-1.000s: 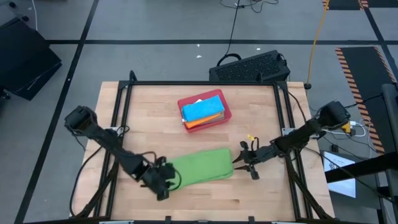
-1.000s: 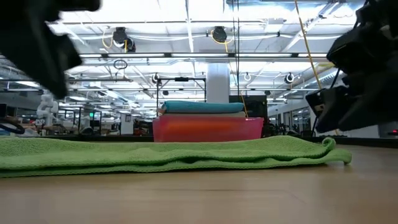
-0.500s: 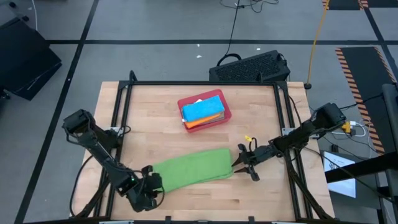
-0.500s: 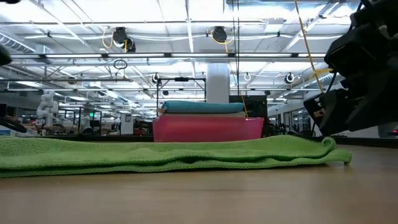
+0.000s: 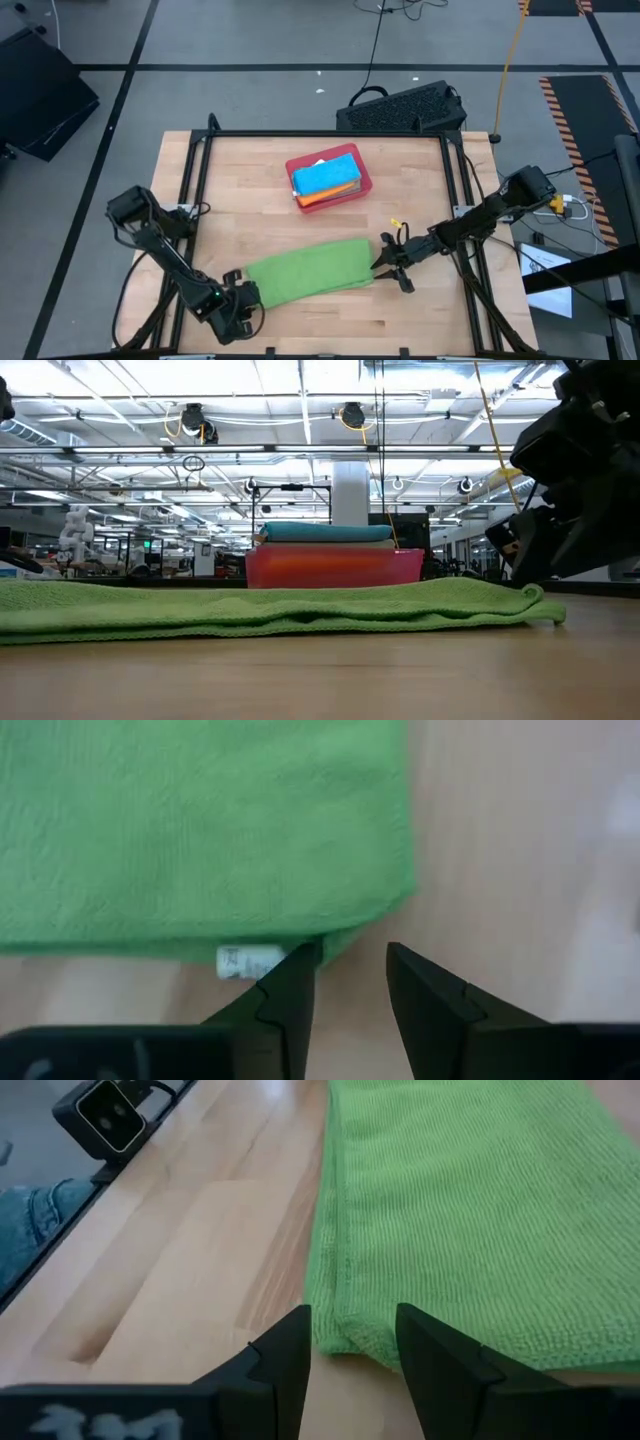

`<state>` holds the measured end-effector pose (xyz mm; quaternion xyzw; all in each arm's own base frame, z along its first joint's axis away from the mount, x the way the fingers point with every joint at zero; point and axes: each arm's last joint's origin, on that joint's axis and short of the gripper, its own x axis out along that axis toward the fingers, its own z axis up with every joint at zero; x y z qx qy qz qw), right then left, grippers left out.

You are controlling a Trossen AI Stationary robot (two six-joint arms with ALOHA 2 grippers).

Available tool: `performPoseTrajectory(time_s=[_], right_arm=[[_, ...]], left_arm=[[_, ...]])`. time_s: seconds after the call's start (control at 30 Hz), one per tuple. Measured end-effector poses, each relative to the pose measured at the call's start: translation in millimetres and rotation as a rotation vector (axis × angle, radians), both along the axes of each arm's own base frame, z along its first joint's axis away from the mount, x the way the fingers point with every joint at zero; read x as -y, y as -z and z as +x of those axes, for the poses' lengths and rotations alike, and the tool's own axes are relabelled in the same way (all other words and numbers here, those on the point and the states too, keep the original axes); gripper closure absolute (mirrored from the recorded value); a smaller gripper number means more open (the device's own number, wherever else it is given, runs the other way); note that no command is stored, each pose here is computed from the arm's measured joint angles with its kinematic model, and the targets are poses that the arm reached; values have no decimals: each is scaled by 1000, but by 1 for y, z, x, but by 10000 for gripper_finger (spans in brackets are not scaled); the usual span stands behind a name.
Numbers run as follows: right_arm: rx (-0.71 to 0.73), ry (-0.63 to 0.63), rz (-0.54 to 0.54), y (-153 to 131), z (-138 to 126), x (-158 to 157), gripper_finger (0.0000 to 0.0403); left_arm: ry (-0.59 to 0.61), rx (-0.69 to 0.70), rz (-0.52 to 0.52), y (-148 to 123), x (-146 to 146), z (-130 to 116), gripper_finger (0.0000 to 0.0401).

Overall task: Fold microfiber towels
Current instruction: Fold the green microfiber cloth

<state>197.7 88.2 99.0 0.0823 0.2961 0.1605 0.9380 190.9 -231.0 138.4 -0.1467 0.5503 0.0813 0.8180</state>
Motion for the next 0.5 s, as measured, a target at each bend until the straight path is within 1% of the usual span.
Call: performPoseTrajectory(time_s=[0.07,0.13,0.33,0.4,0.5], right_arm=[[-7,0,-4,1,0,0,264],[-4,-1,-3,0,0,0,264],[-2,3,-4,0,0,0,264],[-3,3,-5,0,0,0,264],[-2,4,-5,0,0,0,264]], left_arm=[[-3,22,-27,-6,0,1,274],[3,57,-32,-13,-1,2,274],[40,237,72,-23,0,5,274],[64,231,81,-22,0,5,274],[50,206,60,-19,0,4,274]])
